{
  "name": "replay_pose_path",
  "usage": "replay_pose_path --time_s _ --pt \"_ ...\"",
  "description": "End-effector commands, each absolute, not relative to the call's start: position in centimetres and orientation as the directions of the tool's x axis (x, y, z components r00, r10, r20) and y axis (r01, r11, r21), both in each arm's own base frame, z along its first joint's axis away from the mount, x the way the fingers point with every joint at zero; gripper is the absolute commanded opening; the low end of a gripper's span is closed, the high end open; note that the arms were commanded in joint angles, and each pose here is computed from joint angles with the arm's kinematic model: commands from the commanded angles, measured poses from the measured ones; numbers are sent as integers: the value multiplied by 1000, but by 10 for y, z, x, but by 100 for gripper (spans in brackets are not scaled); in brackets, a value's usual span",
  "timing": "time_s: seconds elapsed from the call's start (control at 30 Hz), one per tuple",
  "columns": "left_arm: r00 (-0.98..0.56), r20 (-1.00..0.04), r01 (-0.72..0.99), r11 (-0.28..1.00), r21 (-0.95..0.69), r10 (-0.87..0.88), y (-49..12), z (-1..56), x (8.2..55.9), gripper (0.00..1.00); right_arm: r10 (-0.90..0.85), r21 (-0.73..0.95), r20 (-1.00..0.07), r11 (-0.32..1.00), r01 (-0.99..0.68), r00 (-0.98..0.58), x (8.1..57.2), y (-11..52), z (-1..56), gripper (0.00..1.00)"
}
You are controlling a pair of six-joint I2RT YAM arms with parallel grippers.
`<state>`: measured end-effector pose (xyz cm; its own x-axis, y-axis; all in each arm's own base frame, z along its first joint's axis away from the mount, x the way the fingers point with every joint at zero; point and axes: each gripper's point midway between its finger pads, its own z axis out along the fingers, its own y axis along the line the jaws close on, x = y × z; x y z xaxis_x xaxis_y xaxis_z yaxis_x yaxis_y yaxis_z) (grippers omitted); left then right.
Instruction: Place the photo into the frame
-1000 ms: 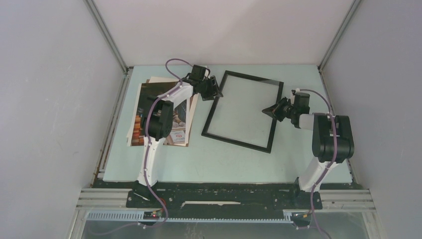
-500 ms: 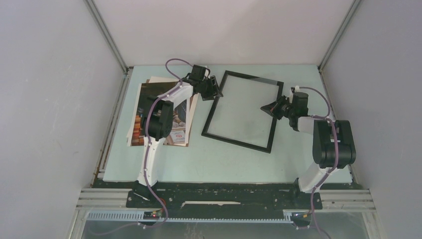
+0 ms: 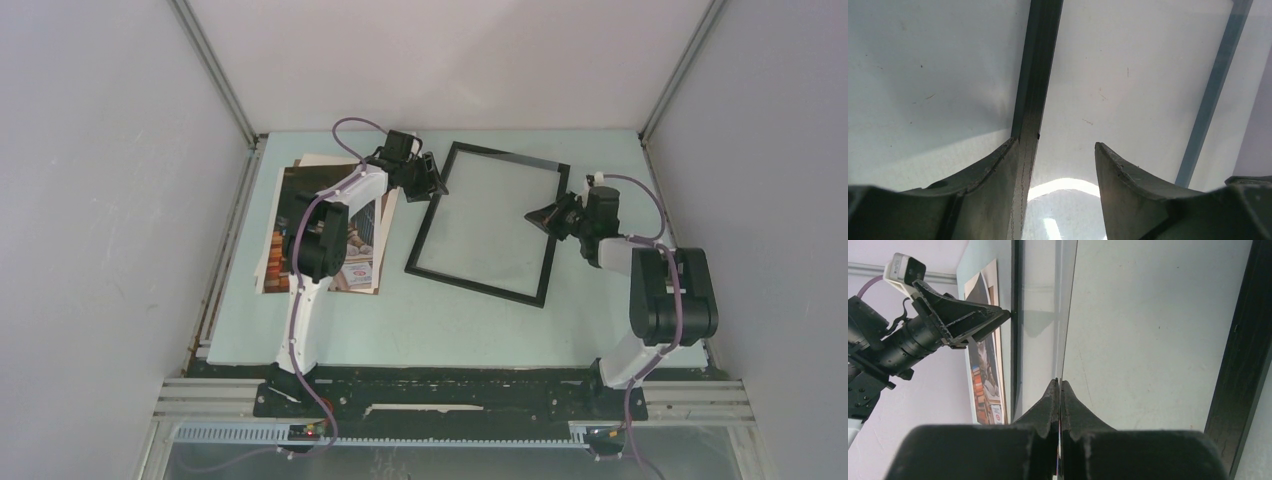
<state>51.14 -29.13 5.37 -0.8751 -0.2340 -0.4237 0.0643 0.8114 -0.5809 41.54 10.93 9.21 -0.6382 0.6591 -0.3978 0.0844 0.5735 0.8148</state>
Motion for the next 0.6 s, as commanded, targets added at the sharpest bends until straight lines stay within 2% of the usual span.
replay_pose_path --time_s 0.0,0.57 --pt "-858 -458 116 779 -616 -234 -303 83 511 60 650 801 -497 599 -15 -574 422 108 124 0" --pt "-858 -459 120 778 -617 -231 -303 84 510 60 628 818 -489 571 -69 -605 426 129 123 0"
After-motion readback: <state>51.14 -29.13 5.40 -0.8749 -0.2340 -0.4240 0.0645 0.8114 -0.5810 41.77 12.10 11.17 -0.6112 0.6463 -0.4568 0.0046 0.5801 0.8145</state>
